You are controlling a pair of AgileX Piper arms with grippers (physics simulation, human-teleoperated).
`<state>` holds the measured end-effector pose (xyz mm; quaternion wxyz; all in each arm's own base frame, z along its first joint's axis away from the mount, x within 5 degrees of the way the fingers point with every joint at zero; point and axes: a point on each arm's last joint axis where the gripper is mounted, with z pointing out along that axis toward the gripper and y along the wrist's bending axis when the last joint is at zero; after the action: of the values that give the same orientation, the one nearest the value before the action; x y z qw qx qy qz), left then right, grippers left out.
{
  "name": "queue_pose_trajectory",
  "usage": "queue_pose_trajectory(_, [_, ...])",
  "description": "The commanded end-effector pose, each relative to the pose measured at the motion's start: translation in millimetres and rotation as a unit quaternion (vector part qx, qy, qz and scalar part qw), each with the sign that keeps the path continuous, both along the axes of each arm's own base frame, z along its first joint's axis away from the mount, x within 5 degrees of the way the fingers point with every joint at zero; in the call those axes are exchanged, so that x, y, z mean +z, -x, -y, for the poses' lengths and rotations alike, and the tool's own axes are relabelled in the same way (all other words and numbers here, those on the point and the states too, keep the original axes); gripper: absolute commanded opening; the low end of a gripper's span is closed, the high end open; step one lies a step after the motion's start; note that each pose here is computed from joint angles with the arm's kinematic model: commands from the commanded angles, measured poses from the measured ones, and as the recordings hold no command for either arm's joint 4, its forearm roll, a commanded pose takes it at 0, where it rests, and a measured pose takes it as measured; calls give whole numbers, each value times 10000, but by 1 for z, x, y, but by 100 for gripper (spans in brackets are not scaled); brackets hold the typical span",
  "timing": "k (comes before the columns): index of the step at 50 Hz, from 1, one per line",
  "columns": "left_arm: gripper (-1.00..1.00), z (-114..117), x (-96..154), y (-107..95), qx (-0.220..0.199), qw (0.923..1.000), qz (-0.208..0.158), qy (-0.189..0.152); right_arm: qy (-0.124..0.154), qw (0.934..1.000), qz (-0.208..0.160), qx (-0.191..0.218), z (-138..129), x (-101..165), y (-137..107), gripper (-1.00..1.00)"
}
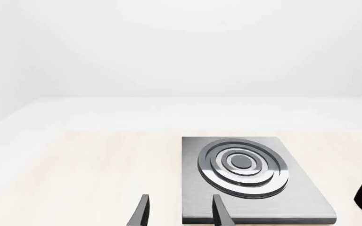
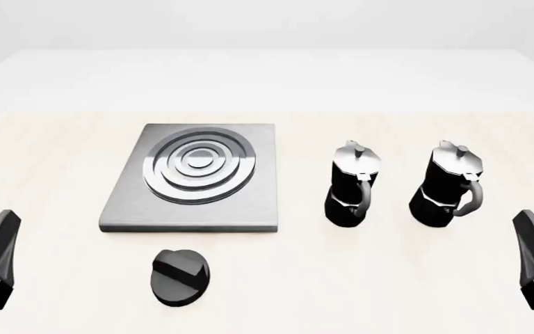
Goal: Turn off the stove.
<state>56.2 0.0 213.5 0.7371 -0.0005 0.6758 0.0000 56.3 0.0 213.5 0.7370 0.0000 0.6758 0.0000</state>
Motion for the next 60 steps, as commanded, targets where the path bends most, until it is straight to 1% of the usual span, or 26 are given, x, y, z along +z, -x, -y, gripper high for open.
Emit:
queue_pose_trajectory(1, [100,0,1,0,21,10000,-2,-4,4,10000,-18,4,0,1,-1,100])
queue_pose_trajectory(20, [100,0,4,0,35,10000,-40,6,4,10000,-35,21,0,0,-1,100])
queue_pose_trajectory(21, [100,-2,11,-18,156,9979,-559,290,-87,9999,-68,27,0,-1,-1,100])
queue_pose_trajectory(23, [100,1,17,-22,-67,9977,-672,42,-130,9999,-83,50,0,-1,-1,100])
queue_pose_trajectory(24, [100,0,19,-22,-11,9977,-670,-139,-153,9998,-87,58,-1,-1,-1,100])
queue_pose_trajectory(26, [100,-1,18,-31,31,9944,-909,-533,-148,9998,-82,56,-1,-1,-1,100])
queue_pose_trajectory(28, [100,0,20,-36,-10,9929,-1067,-518,-165,9998,-79,28,0,-1,-1,100])
queue_pose_trajectory(30, [100,0,23,-42,-29,9897,-1270,-661,-159,9998,-80,31,0,-1,-1,100])
queue_pose_trajectory(32, [100,0,26,-42,-36,9895,-1315,-598,-159,9998,-92,33,0,-1,-1,100])
queue_pose_trajectory(33, [100,3,26,-44,-205,9868,-1484,-621,-154,9998,-95,41,0,-1,-1,100])
queue_pose_trajectory(34, [100,2,31,-40,-157,9871,-1413,-732,-148,9998,-99,48,0,-1,-1,100])
queue_pose_trajectory(37, [100,4,32,-41,-258,9834,-1588,-841,-143,9998,-105,62,-1,-1,-1,100])
queue_pose_trajectory(38, [100,3,35,-38,-245,9829,-1542,-981,-138,9998,-108,68,-1,-2,0,100])
queue_pose_trajectory(39, [100,8,39,-40,-525,9740,-1796,-1279,-131,9998,-110,75,-1,-2,0,100])
queue_pose_trajectory(40, [100,8,40,-40,-545,9735,-1828,-1262,-130,9998,-109,76,-1,-2,0,100])
queue_pose_trajectory(42, [100,7,40,-41,-509,9703,-1839,-1490,-135,9998,-112,73,-1,-2,0,100])
queue_pose_trajectory(45, [100,8,41,-47,-535,9680,-1975,-1454,-134,9998,-113,80,-1,-2,0,100])
queue_pose_trajectory(47, [100,9,33,-55,-591,9610,-2263,-1475,-132,9998,-114,84,-1,-2,0,100])
queue_pose_trajectory(48, [100,9,33,-55,-598,9608,-2251,-1507,-133,9998,-114,85,-1,-2,0,100])
queue_pose_trajectory(49, [100,11,29,-57,-733,9523,-2493,-1598,-125,9998,-119,77,-1,-2,-1,100])
queue_pose_trajectory(51, [100,12,34,-57,-765,9536,-2498,-1495,-121,9998,-122,76,-1,-2,-2,100])
queue_pose_trajectory(52, [100,10,35,-62,-633,9546,-2585,-1340,-113,9998,-124,74,-1,-2,-2,100])
queue_pose_trajectory(53, [100,9,31,-67,-593,9514,-2701,-1352,-99,9998,-130,69,-1,-2,-2,100])
queue_pose_trajectory(56, [100,15,17,-70,-848,9415,-2967,-1356,-90,9998,-137,83,-1,-2,-2,100])
queue_pose_trajectory(57, [100,18,12,-71,-926,9377,-3108,-1246,-85,9998,-142,86,-1,-2,-2,100])
queue_pose_trajectory(60, [100,20,3,-73,-987,9322,-3229,-1302,-85,9998,-148,89,-1,-2,-3,100])
